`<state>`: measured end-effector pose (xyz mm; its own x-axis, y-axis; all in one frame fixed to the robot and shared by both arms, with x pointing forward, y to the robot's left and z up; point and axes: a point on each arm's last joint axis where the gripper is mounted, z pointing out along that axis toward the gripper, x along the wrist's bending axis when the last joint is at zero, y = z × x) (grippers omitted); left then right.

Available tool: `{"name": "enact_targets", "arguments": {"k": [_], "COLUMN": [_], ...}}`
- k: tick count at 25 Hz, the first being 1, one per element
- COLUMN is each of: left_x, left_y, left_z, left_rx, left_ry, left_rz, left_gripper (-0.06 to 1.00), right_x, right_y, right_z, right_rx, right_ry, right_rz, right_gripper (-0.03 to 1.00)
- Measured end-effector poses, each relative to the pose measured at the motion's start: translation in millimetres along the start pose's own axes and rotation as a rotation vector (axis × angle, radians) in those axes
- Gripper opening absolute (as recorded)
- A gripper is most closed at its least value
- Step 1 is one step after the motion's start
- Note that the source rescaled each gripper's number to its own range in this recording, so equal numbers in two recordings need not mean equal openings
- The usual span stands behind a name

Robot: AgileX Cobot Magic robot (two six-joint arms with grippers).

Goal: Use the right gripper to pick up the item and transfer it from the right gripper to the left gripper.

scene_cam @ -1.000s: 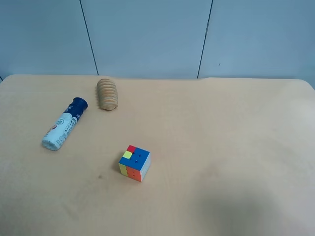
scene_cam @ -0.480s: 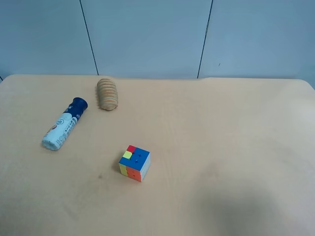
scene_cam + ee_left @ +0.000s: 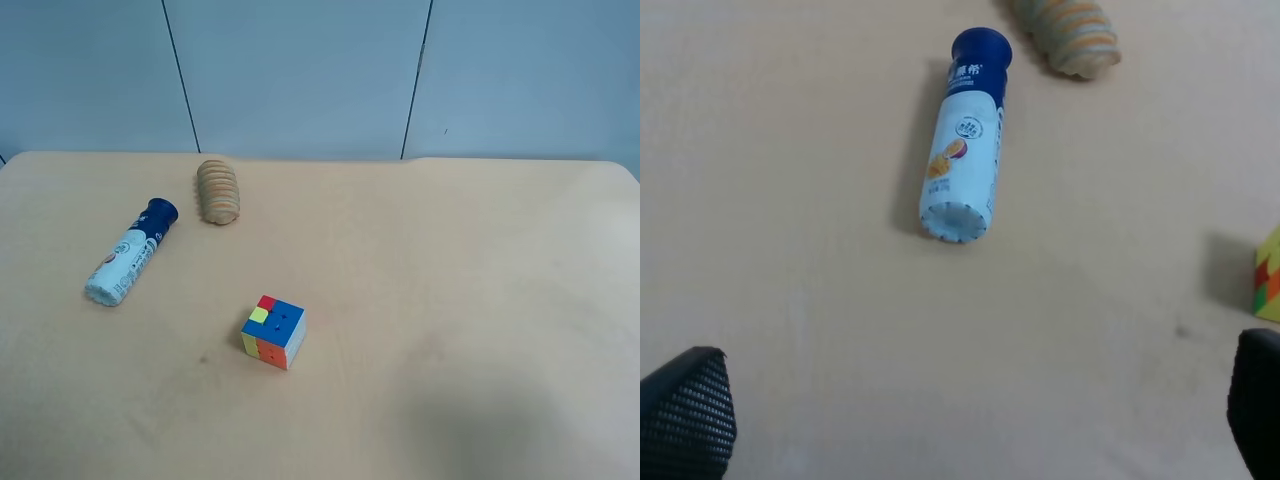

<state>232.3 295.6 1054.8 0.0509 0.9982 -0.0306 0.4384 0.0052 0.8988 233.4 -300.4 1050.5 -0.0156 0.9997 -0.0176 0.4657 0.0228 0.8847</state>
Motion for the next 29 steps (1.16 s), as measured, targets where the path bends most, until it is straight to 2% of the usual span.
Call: {"name": "enact_targets", "arguments": {"k": [5, 29], "left_x": [-3.7, -4.5], "left_y": [0.4, 0.5], "left_z": [0.6, 0.7], "left_rx": [-0.004, -0.005], "left_ry": [0.041, 0.04], "left_rz": [-0.001, 0.005], "left_gripper": [1.0, 1.0], "right_x": [0.0, 0.0], "right_y": [0.0, 0.0], "right_z": [0.0, 0.0], "right_rx": [0.0, 0.0], "right_ry": [0.0, 0.0], "right_rz": [0.0, 0.0], "right_gripper": [1.0, 1.0]}}
